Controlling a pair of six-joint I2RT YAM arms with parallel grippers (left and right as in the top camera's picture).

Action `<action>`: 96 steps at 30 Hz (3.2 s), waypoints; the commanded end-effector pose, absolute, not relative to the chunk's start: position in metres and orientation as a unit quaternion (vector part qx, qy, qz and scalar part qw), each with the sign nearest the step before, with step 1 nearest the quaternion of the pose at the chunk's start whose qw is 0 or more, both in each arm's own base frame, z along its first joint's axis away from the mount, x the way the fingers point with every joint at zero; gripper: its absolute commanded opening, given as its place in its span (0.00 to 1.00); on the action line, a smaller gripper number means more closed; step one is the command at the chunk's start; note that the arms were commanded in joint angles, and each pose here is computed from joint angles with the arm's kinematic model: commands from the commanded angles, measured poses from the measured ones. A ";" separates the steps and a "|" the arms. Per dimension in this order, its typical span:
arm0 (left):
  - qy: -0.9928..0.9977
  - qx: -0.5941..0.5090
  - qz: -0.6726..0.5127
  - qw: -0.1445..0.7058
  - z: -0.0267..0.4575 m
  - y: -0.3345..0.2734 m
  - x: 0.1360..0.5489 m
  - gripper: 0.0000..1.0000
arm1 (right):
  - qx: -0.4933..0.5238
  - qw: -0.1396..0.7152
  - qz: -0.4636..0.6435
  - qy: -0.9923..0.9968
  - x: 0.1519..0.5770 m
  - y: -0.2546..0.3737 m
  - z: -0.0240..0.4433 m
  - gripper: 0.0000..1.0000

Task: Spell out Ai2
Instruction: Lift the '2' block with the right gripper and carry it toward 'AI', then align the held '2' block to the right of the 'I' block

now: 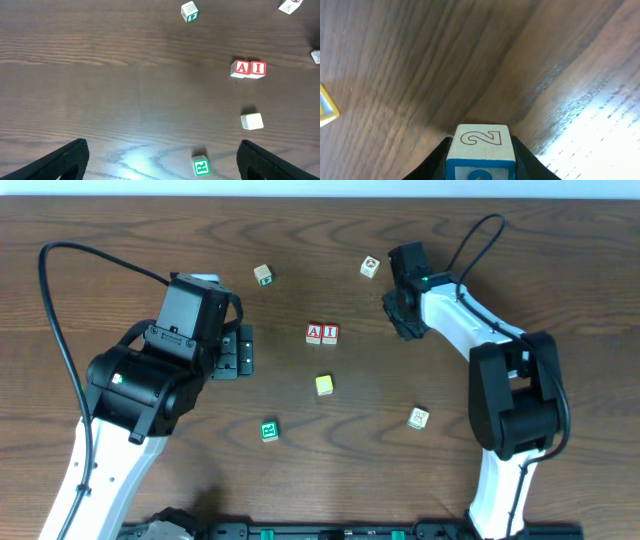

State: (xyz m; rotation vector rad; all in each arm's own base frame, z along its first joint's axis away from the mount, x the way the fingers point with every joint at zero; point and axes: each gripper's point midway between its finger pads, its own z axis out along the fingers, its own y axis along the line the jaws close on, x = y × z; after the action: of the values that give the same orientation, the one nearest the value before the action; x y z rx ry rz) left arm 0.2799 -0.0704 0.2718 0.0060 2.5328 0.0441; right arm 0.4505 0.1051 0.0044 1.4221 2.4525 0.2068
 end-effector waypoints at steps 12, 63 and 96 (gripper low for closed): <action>0.952 -0.001 0.023 0.304 0.275 -0.068 0.280 0.95 | 0.243 0.224 -0.004 0.944 0.437 0.128 0.062 0.20; 0.953 0.000 0.023 0.304 0.274 -0.068 0.280 0.95 | 0.022 0.202 -0.038 0.978 0.405 0.203 0.031 0.23; 0.952 -0.001 0.023 0.304 0.275 -0.068 0.280 0.95 | 0.024 0.168 -0.025 0.985 0.395 0.207 0.007 0.32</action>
State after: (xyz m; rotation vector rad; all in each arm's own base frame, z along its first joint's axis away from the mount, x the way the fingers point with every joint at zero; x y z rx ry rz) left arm 0.2799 -0.0704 0.2718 0.0060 2.5328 0.0441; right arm 0.3997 0.2078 0.0173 0.0713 2.7833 -0.0518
